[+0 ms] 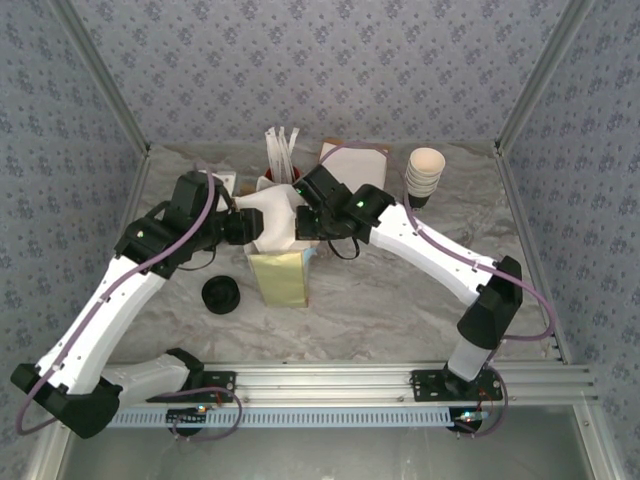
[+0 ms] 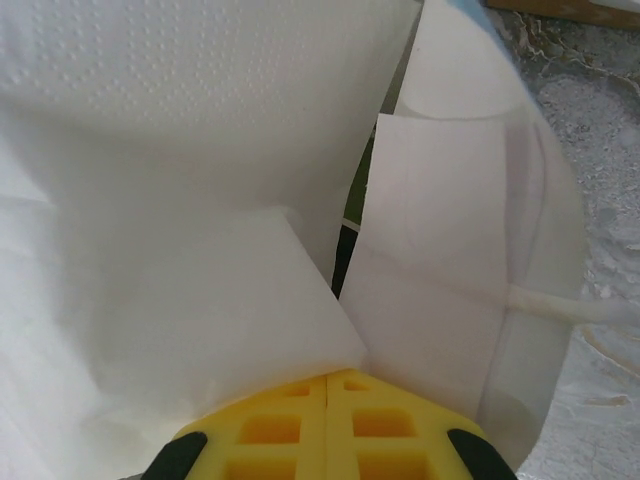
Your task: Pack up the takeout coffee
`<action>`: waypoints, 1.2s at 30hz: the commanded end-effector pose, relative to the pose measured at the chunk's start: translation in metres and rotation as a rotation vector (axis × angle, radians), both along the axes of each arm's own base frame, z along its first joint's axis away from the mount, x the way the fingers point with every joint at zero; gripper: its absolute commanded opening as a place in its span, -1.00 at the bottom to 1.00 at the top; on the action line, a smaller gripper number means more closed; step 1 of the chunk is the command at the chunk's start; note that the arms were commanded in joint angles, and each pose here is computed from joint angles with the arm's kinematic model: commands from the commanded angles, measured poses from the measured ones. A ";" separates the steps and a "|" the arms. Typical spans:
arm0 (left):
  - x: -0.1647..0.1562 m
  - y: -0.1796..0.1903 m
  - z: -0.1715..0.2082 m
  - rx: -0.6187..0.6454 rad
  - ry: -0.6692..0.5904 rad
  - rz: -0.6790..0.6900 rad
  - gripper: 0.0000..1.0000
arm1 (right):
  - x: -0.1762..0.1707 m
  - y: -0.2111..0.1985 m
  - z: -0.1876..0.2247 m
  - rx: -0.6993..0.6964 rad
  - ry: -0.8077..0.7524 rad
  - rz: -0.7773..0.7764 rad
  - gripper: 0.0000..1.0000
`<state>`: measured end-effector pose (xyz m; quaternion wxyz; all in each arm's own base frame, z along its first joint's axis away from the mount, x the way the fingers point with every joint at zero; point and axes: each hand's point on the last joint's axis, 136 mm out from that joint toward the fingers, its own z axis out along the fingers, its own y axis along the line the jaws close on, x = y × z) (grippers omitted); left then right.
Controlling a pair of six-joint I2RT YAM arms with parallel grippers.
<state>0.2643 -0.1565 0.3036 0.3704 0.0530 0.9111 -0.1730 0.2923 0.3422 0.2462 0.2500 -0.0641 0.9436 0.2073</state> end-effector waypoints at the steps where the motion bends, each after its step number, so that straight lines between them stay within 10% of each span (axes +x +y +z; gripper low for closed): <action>1: 0.002 -0.002 -0.004 -0.007 0.005 -0.004 0.15 | -0.004 0.000 0.017 -0.006 -0.023 0.029 -0.87; 10: 0.006 -0.005 -0.012 -0.018 0.019 -0.003 0.04 | -0.007 -0.001 0.076 0.079 -0.119 0.067 -0.29; 36: -0.014 0.002 0.030 -0.121 -0.074 -0.007 0.04 | 0.018 0.049 0.008 0.046 -0.021 0.133 -0.42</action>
